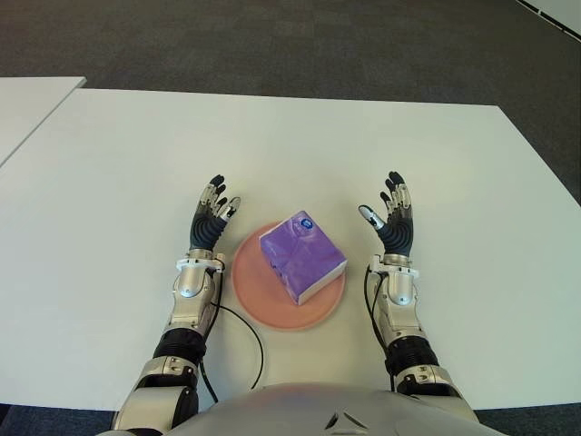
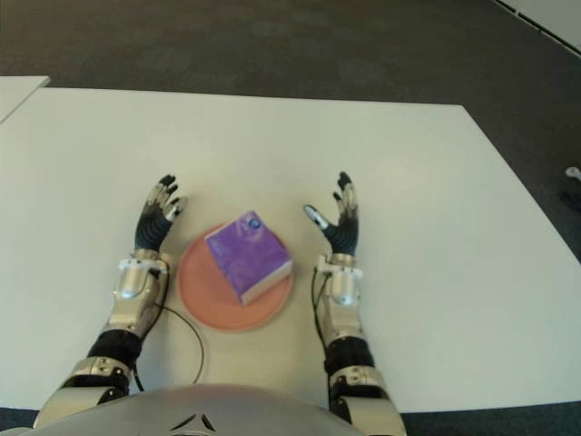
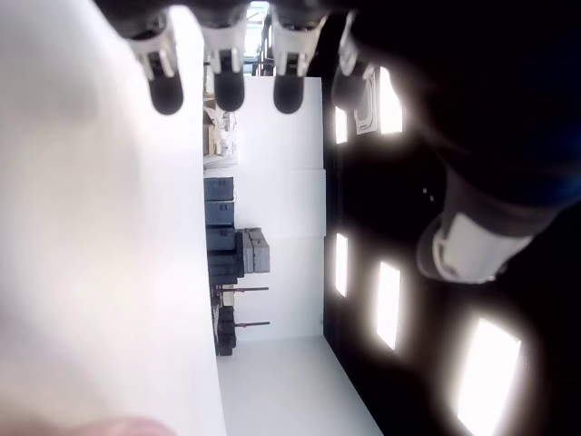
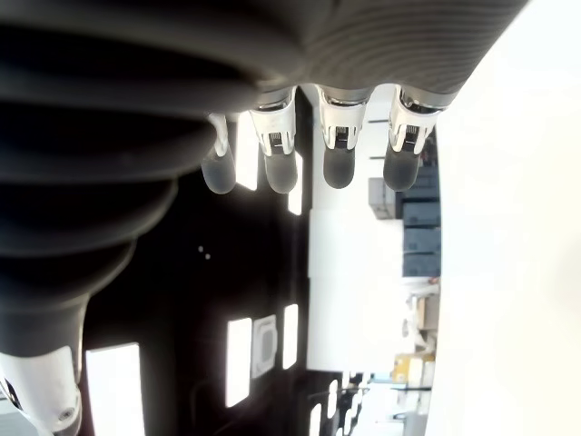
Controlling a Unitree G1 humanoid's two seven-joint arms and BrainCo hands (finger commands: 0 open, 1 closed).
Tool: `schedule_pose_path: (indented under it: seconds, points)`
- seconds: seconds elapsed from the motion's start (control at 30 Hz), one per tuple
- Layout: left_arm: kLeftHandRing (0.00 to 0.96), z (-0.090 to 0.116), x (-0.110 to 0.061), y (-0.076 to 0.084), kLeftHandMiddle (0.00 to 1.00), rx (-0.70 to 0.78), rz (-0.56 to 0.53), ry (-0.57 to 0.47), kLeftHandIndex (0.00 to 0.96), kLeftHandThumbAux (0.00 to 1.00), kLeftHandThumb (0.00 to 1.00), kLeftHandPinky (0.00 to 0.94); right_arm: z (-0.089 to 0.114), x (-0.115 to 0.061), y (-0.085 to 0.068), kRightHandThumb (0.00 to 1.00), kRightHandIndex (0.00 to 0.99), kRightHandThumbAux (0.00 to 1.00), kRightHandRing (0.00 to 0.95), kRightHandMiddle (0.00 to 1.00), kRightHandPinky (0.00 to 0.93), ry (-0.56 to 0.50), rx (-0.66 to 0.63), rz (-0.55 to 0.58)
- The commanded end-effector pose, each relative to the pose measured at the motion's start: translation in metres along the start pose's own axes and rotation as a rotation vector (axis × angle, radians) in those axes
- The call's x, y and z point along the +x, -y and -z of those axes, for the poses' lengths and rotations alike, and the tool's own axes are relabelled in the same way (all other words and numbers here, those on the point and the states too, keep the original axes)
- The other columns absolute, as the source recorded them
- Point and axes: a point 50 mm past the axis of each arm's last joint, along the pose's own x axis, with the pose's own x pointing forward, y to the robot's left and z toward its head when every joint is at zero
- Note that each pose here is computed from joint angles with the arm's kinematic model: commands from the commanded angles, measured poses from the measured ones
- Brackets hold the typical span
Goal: Put the tissue paper into the plate.
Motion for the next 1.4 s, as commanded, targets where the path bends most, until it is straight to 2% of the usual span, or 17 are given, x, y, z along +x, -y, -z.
schedule_pose_path:
  seconds: [0.03, 0.27, 0.7, 0.97, 1.13, 1.4]
  points:
    - [0.0, 0.023, -0.02, -0.001, 0.0, -0.001, 0.0, -0.123, 0.0, 0.589, 0.0, 0.0, 0.004, 0.0, -0.002, 0.051, 0.0, 0.65, 0.0, 0.0, 0.0, -0.013, -0.022, 0.008]
    - [0.0, 0.023, -0.02, -0.001, 0.0, -0.003, 0.004, -0.12, 0.0, 0.588, 0.0, 0.0, 0.008, 0.0, -0.003, 0.054, 0.0, 0.654, 0.0, 0.0, 0.0, -0.037, -0.042, 0.013]
    - [0.0, 0.022, -0.021, -0.002, 0.0, 0.006, -0.005, -0.114, 0.0, 0.593, 0.0, 0.0, 0.025, -0.004, -0.009, 0.057, 0.0, 0.667, 0.0, 0.0, 0.0, -0.153, -0.094, -0.034]
    - [0.0, 0.02, -0.021, -0.002, 0.0, 0.006, -0.001, -0.117, 0.0, 0.579, 0.0, 0.0, 0.035, -0.005, -0.008, 0.059, 0.0, 0.674, 0.0, 0.0, 0.0, -0.295, -0.148, -0.125]
    - [0.0, 0.019, -0.02, -0.002, 0.0, -0.002, -0.004, -0.126, 0.0, 0.576, 0.0, 0.0, 0.036, -0.004, -0.009, 0.081, 0.0, 0.67, 0.0, 0.0, 0.0, -0.385, -0.134, -0.163]
    - [0.0, 0.019, -0.021, -0.003, 0.0, -0.006, -0.006, -0.121, 0.0, 0.581, 0.0, 0.0, 0.035, -0.005, -0.01, 0.12, 0.0, 0.667, 0.0, 0.0, 0.0, -0.448, -0.108, -0.176]
